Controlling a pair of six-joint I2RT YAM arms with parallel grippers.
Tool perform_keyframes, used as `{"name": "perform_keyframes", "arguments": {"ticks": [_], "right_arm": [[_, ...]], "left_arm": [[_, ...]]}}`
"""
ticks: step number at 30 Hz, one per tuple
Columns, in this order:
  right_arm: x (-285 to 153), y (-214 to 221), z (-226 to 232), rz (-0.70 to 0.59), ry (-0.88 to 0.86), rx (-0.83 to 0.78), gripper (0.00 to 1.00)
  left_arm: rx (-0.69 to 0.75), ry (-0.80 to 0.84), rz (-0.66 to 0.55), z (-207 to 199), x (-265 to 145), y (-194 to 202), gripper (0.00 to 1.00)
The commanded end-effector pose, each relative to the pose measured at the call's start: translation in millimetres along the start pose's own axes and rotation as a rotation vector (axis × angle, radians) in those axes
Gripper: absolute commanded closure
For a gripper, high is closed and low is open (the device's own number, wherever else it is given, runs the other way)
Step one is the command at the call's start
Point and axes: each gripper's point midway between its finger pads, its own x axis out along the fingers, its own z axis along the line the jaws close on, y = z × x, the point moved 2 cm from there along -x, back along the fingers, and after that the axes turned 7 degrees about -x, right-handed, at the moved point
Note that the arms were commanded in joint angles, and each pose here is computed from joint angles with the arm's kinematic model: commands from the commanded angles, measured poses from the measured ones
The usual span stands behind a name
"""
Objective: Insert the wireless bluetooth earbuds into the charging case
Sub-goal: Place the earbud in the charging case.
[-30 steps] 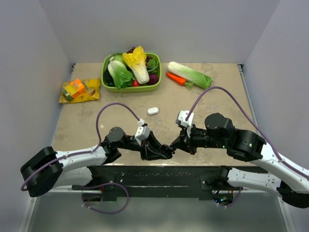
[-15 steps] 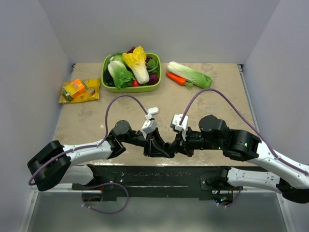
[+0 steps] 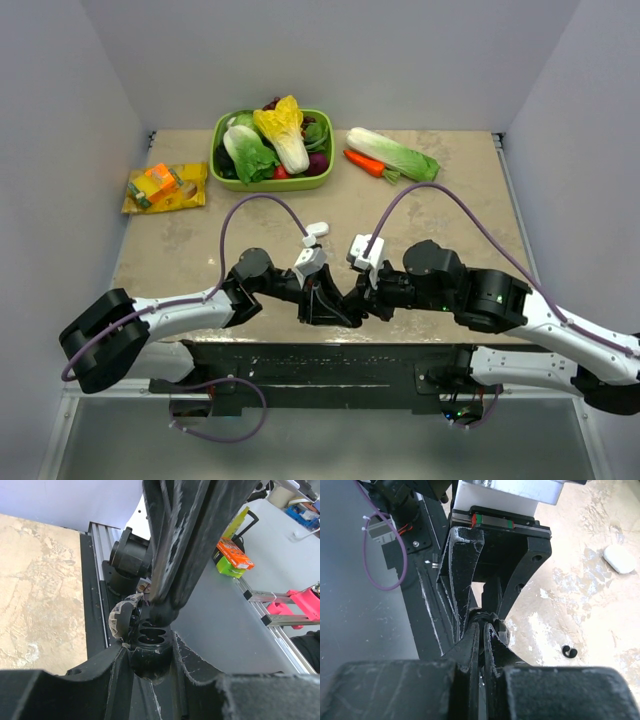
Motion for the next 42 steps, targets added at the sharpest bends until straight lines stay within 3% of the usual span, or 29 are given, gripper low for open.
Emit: {"name": "perform_keyframes", "arguments": {"ticks": [1,42], "right_arm": [[7.4,-5.9,-1.5,-0.034,0.021,-0.001,1.0],[19.9,11.9,6.3,0.009,0.014,-0.025,1.0]], "left_arm": [[0.035,0.041,-0.036,-8.6,2.4,-15.5,1.0],[0.094,0.091,-0.069,-19.8,6.3,-35.0,1.0]]}}
